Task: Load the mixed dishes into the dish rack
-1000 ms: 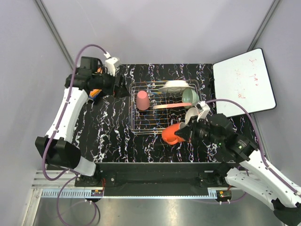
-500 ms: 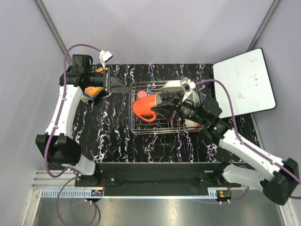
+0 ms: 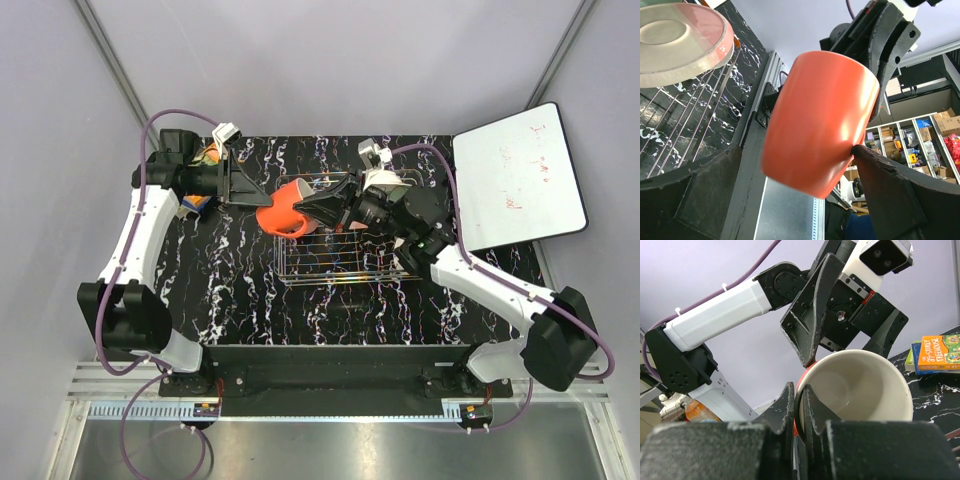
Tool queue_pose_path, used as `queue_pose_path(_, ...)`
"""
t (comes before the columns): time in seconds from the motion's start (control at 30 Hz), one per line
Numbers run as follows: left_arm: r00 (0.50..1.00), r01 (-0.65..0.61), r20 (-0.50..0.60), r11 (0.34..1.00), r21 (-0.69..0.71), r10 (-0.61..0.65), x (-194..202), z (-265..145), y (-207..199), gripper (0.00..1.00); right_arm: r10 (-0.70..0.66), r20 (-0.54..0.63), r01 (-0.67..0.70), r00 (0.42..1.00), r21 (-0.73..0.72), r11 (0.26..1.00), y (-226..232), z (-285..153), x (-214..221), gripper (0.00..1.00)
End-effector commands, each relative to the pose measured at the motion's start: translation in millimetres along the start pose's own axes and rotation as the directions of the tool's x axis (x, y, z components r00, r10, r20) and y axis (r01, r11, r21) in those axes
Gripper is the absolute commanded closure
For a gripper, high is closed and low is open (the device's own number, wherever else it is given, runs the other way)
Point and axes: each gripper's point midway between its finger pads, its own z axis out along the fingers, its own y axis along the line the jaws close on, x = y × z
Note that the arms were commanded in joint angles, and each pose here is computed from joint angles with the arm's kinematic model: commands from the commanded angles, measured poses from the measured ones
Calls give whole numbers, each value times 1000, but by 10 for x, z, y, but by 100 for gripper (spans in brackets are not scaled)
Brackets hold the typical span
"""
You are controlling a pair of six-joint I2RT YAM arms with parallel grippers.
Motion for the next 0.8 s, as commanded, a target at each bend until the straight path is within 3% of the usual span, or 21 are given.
queue_pose_path(0.0,994,-94,-30,976,195,102,68,-36,-549,1,-103,223,141,969,-162,977,560,49,-703,100)
queue_pose_path(0.27,996,-71,-33,978,198,79,76,-39,-569,1,-120,239,154,964,-129,980,456,52,-683,100)
queue_pose_path(0.6,998,-42,-30,989,145,47,-121,-59,-717,1,-42,266,78,963,-126,989,187,34,-565,100)
queue_pose_path(0.77,999,-31,-35,988,152,36,-190,-61,-726,1,-3,337,58,941,-152,987,70,-37,-681,100)
